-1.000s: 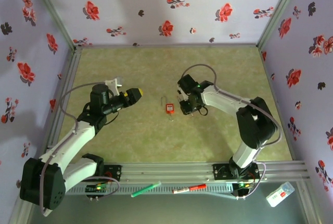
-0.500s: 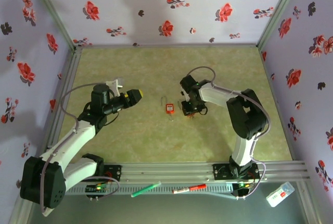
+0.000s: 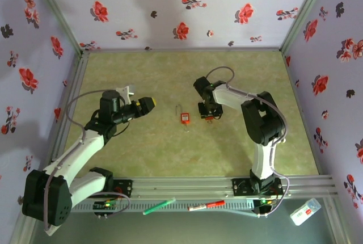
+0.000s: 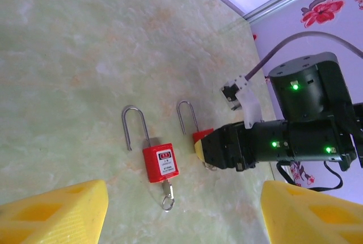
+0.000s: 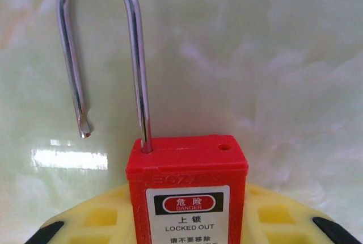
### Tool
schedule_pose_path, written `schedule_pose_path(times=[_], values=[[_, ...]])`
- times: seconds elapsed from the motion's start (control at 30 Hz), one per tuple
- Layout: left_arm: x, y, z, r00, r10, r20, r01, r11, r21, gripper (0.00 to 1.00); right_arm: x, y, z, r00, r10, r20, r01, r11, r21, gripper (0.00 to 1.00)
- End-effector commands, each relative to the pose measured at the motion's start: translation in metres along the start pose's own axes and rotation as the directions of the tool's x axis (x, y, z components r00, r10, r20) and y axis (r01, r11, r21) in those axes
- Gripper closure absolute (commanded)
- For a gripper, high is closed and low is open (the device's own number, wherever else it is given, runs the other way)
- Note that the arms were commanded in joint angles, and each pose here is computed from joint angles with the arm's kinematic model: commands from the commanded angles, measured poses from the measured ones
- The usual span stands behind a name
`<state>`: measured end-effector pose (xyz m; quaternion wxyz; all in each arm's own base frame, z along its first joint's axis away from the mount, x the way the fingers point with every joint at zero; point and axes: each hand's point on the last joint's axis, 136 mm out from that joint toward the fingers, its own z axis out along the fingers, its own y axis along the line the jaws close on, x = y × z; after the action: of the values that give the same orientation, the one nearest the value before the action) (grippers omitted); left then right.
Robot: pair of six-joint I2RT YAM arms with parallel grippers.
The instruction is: Unlock with the key
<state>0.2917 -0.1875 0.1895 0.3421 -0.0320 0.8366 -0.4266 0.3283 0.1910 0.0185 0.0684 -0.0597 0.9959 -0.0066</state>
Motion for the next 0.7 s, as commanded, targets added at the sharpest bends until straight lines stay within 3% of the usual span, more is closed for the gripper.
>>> schedule_pose_path(times=[0.0, 0.13, 0.2, 0.37, 0.47, 0.53, 0.6, 0.67], values=[[-0.008, -0.009, -0.005, 0.999, 0.053, 0.015, -0.053, 0.999, -0.008, 0.28, -0.004, -0.004, 0.016, 0.996, 0.085, -0.021, -0.083, 0.995, 0.062, 0.81], [-0.008, -0.008, -0.008, 0.998, 0.060, 0.012, -0.059, 0.998, -0.021, 0.28, -0.004, -0.002, 0.014, 0.996, 0.081, -0.037, -0.078, 0.994, 0.072, 0.63], [-0.007, -0.007, -0.010, 0.998, 0.056, 0.012, -0.056, 0.998, -0.033, 0.28, -0.004, 0.001, 0.005, 0.996, 0.085, -0.028, -0.084, 0.996, 0.041, 0.47], [-0.016, 0.000, -0.019, 0.998, 0.047, 0.051, -0.044, 0.997, -0.065, 0.27, -0.012, -0.002, -0.051, 0.993, 0.088, 0.080, -0.086, 0.996, -0.025, 0.28], [-0.030, 0.012, -0.033, 0.993, 0.043, 0.109, -0.030, 0.993, -0.119, 0.26, -0.017, -0.019, -0.097, 0.977, 0.058, 0.207, -0.053, 0.998, -0.028, 0.17], [-0.045, 0.026, -0.052, 0.983, 0.066, 0.170, -0.033, 0.982, -0.188, 0.25, -0.018, -0.050, -0.128, 0.942, 0.031, 0.335, -0.049, 0.998, 0.044, 0.08], [-0.062, 0.046, -0.074, 0.963, 0.112, 0.244, -0.036, 0.954, -0.298, 0.14, -0.018, -0.088, -0.153, 0.876, 0.046, 0.480, -0.110, 0.988, 0.107, 0.01], [-0.077, 0.069, -0.098, 0.932, 0.164, 0.322, -0.013, 0.906, -0.424, 0.03, -0.014, -0.120, -0.170, 0.791, 0.094, 0.605, -0.182, 0.980, 0.086, 0.01]])
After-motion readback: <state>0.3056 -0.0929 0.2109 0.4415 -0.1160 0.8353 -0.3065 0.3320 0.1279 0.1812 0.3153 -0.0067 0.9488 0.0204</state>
